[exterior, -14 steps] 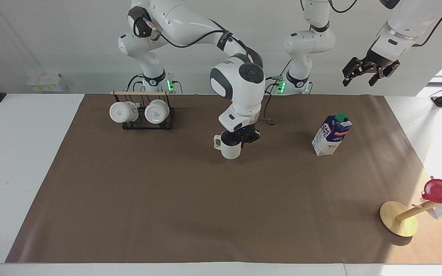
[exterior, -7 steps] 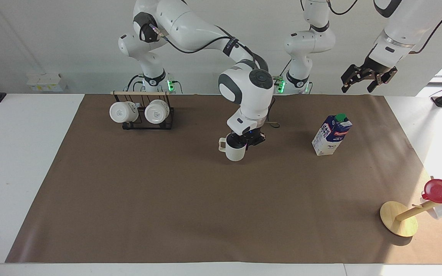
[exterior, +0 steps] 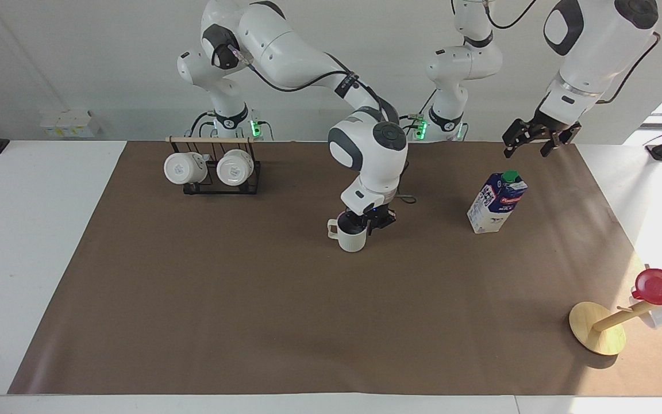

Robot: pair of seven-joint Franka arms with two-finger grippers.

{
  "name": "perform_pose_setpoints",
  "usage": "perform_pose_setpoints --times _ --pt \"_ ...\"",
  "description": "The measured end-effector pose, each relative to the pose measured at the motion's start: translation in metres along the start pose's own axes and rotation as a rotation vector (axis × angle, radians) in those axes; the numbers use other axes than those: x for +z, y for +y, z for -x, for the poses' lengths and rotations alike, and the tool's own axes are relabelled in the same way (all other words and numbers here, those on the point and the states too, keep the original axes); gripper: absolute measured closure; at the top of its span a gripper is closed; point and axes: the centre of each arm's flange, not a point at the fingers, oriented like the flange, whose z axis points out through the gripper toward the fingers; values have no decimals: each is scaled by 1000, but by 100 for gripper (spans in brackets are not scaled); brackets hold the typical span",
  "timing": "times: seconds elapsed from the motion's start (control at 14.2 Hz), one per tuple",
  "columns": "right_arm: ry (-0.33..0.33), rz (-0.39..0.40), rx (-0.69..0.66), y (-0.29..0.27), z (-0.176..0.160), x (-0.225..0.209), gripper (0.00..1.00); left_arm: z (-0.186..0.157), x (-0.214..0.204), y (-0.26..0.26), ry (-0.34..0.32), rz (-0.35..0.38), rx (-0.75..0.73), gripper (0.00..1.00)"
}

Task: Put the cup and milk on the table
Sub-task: 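Lower the black mug onto the table center and open the right gripper, then withdraw the right gripper while the left gripper grasps the milk carton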

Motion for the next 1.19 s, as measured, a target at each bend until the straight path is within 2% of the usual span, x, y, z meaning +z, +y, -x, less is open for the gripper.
perform_pose_setpoints --times 0.21,0.35,0.42,0.56,0.77,1.19 --pt "2 0 0 0 0 -3 34 -2 19 -2 27 -2 46 0" --pt "29 -21 16 8 -8 -26 12 -1 29 -3 20 -2 58 0" --pt "51 -37 27 14 -12 -45 5 0 34 -3 17 -3 59 0" --pt "102 -72 61 37 -23 -96 2 3 45 -3 17 -4 62 0" --pt "147 -86 150 113 -44 -174 0 10 59 -1 29 -9 73 0" --pt "186 -67 229 251 -57 -256 0 13 81 -3 64 -16 156 0"
